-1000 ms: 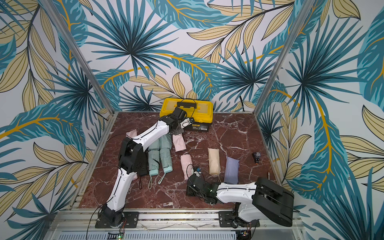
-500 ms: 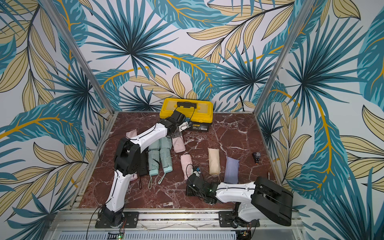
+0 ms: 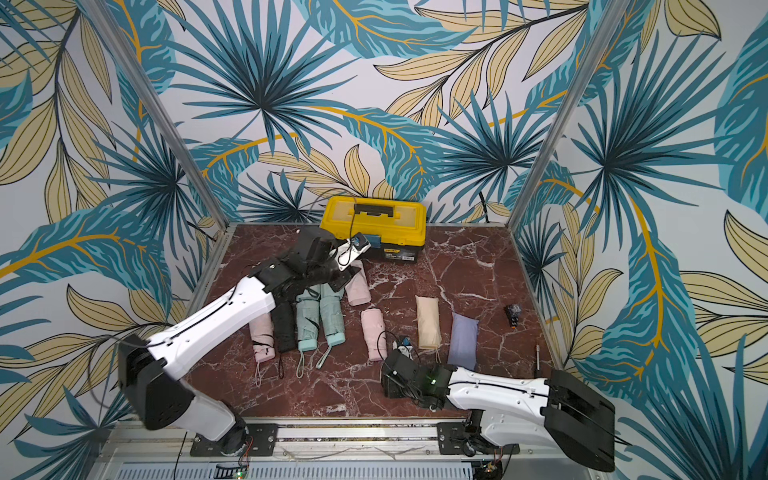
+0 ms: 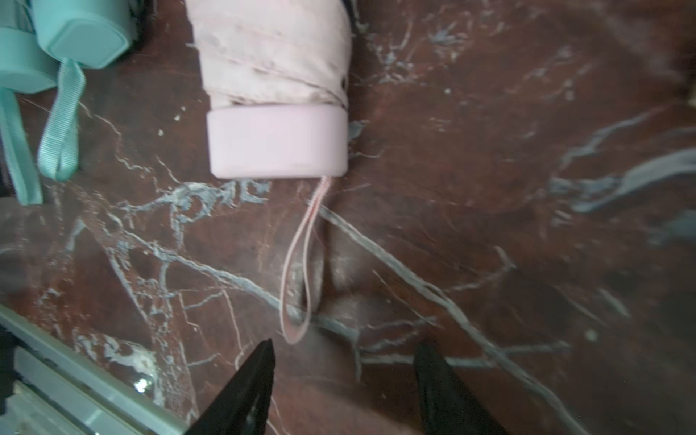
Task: Take umbrellas out of sleeves
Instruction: Move the umbrella to the center of the board.
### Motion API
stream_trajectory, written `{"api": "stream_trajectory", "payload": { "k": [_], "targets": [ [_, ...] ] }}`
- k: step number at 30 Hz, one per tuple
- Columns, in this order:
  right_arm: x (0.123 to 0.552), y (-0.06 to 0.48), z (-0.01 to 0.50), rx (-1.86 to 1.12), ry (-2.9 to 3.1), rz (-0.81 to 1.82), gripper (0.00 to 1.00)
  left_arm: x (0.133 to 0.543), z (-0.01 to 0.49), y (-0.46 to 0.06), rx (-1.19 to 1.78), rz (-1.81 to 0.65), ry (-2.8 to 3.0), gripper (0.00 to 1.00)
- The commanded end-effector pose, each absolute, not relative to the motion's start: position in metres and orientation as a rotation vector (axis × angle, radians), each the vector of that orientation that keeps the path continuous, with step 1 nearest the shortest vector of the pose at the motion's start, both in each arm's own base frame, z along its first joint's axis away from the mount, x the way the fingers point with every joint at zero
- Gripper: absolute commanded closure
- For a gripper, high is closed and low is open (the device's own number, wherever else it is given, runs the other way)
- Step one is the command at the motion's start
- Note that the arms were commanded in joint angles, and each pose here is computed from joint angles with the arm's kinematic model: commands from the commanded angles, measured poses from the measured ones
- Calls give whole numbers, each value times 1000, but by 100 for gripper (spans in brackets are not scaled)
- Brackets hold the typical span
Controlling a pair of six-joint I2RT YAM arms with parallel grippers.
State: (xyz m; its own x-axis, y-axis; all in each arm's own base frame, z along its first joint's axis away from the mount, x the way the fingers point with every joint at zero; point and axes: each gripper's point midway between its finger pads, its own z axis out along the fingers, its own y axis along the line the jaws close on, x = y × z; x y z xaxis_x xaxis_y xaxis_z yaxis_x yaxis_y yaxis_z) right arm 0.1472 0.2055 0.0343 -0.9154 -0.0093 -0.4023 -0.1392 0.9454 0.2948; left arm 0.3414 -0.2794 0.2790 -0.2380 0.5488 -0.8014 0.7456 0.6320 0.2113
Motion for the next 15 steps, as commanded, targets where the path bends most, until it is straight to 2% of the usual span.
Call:
{"api": "stream_trajectory", "payload": {
  "k": [1, 4, 5, 6, 7, 11, 15],
  "targets": [
    [149, 177, 50, -176, 2700, 228, 38, 293, 290, -284, 915, -603, 1908, 47],
    [159, 174, 65, -200, 2657, 160, 37, 247, 304, -270, 904, -755, 1826, 36],
    [163, 173, 69, -205, 2641, 140, 36, 232, 310, -263, 891, -795, 1805, 29],
    [166, 172, 72, -204, 2633, 124, 35, 220, 316, -257, 874, -824, 1783, 5],
    [170, 172, 75, -208, 2630, 110, 34, 210, 321, -248, 839, -848, 1768, 0],
    [187, 175, 81, -196, 2640, 80, 34, 197, 320, -196, 524, -808, 1850, 0],
    [206, 191, 85, -206, 2645, 143, 34, 171, 313, -174, 511, -799, 1871, 0]
  ]
}}
